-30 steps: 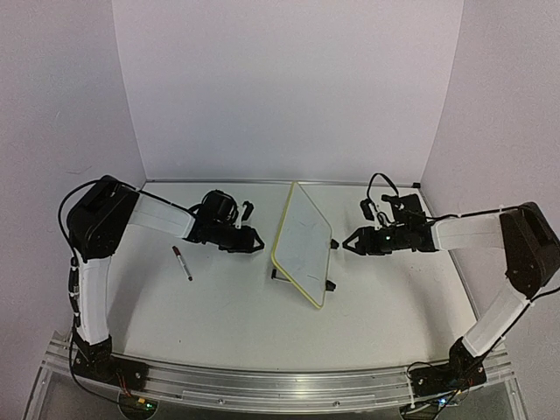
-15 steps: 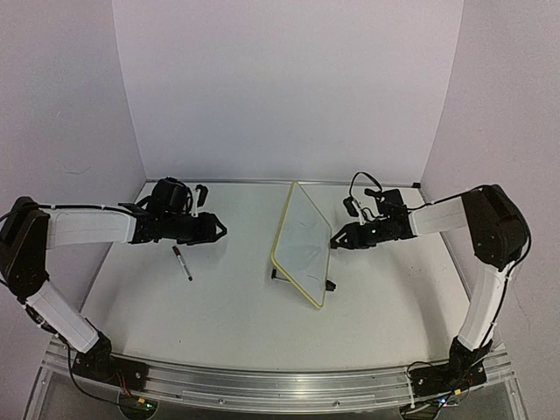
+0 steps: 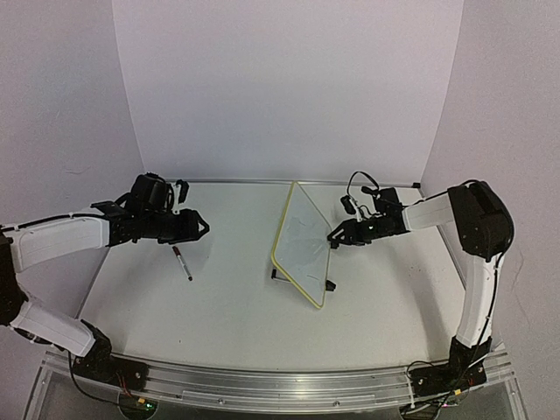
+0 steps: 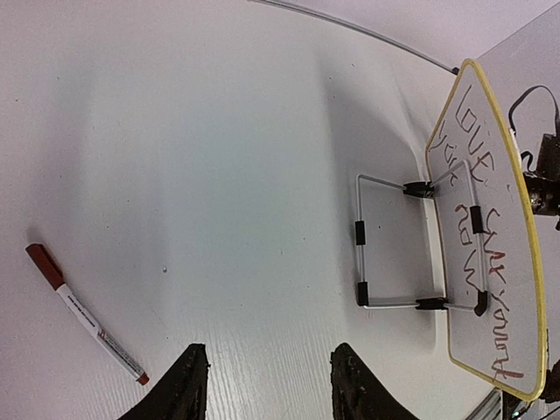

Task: Write a sentence on the whiteboard
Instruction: Move the whiteboard to the center of the board.

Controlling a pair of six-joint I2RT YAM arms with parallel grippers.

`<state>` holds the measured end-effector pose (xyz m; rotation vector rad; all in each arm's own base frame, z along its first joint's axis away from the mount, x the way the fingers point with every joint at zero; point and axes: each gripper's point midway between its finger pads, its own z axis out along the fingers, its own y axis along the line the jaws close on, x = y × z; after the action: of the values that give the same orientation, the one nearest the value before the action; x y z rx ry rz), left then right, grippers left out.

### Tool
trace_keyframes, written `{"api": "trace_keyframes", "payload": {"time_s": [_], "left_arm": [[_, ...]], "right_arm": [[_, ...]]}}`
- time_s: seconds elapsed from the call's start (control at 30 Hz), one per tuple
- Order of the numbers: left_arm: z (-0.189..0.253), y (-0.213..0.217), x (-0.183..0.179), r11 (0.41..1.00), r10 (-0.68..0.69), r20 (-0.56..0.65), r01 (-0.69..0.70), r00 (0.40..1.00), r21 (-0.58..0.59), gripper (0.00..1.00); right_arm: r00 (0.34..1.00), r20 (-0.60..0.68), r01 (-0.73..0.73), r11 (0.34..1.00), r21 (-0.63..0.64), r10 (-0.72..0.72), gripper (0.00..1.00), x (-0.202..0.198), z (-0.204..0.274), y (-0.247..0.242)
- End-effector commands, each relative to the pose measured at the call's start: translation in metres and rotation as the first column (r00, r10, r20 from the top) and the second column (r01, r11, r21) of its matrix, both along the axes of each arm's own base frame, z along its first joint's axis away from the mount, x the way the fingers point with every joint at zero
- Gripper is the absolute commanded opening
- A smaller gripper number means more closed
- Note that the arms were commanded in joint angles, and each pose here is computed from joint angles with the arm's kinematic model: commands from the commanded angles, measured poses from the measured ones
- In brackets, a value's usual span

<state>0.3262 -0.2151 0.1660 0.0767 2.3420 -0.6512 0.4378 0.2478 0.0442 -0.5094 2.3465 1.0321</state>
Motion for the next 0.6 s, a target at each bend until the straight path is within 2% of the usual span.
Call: {"api": "trace_keyframes", "payload": {"time_s": [0.0, 0.57], "left_arm": [[0.0, 0.015, -0.007, 0.999, 0.033, 0.004, -0.033, 0.999, 0.038, 0.47], [-0.003, 0.024, -0.008, 0.997, 0.046, 0.019, -0.047, 0.999, 0.067, 0.46]], "right_arm": [[0.999, 0.011, -0.031, 0.998, 0.05, 0.031, 0.44, 0.005, 0.008, 0.006], [0.995, -0.051, -0.084, 0.994, 0.067, 0.087, 0.44, -0.048, 0.009, 0.014]]}}
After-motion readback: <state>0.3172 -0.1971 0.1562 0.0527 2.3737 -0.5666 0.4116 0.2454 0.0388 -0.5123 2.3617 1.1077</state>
